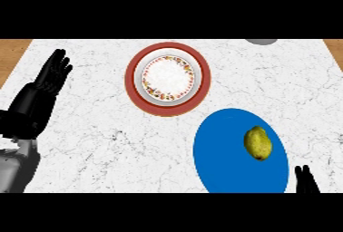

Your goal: Pick the pear from the plate and place it in the plate

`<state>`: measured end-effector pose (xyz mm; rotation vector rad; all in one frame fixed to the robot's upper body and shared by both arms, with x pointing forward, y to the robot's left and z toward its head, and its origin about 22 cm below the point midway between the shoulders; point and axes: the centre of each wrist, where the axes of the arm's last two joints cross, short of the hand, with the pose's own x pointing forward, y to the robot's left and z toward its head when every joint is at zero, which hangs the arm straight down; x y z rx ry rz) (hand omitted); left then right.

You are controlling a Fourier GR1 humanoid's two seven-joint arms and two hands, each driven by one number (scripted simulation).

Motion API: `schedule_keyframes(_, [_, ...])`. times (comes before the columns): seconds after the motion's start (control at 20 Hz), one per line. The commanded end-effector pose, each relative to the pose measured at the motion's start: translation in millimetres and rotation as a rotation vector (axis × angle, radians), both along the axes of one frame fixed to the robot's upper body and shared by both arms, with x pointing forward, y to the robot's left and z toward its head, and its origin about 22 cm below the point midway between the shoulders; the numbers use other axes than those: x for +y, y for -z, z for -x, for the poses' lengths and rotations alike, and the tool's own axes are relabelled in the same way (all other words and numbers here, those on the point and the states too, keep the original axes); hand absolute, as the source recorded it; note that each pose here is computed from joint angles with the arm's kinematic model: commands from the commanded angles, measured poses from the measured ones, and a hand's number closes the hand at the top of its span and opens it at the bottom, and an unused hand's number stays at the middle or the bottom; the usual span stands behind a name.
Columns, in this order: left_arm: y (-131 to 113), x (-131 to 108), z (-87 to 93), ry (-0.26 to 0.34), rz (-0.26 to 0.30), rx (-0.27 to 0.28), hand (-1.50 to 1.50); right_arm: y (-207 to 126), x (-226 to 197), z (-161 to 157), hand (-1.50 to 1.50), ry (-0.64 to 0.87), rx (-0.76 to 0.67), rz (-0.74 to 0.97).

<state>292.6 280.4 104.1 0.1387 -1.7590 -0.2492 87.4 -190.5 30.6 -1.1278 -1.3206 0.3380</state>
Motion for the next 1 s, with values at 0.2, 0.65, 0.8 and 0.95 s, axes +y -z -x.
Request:
schedule_keyframes(0.2, [2.9, -2.7, 0.4, 0.004, 0.012, 0.018, 0.00, -33.8, 24.5, -51.6, -1.50, 0.124, 0.176, 0.066])
schedule_keyframes(0.65, [-0.6, -8.0, 3.1, -0.024, 0.019, 0.015, 0.00, -11.0, 9.6, -102.4, -1.50, 0.125, 0.229, 0.004])
schedule_keyframes(0.8, [-4.7, -1.8, -9.2, -0.021, 0.011, 0.011, 0.00, -10.6, 21.2, -108.9, -1.50, 0.084, 0.247, 0.002])
schedule_keyframes(0.95, [-20.3, -5.4, 11.5, -0.005, 0.016, 0.020, 0.00, -5.2, 6.0, -116.0, -1.50, 0.072, 0.271, -0.002])
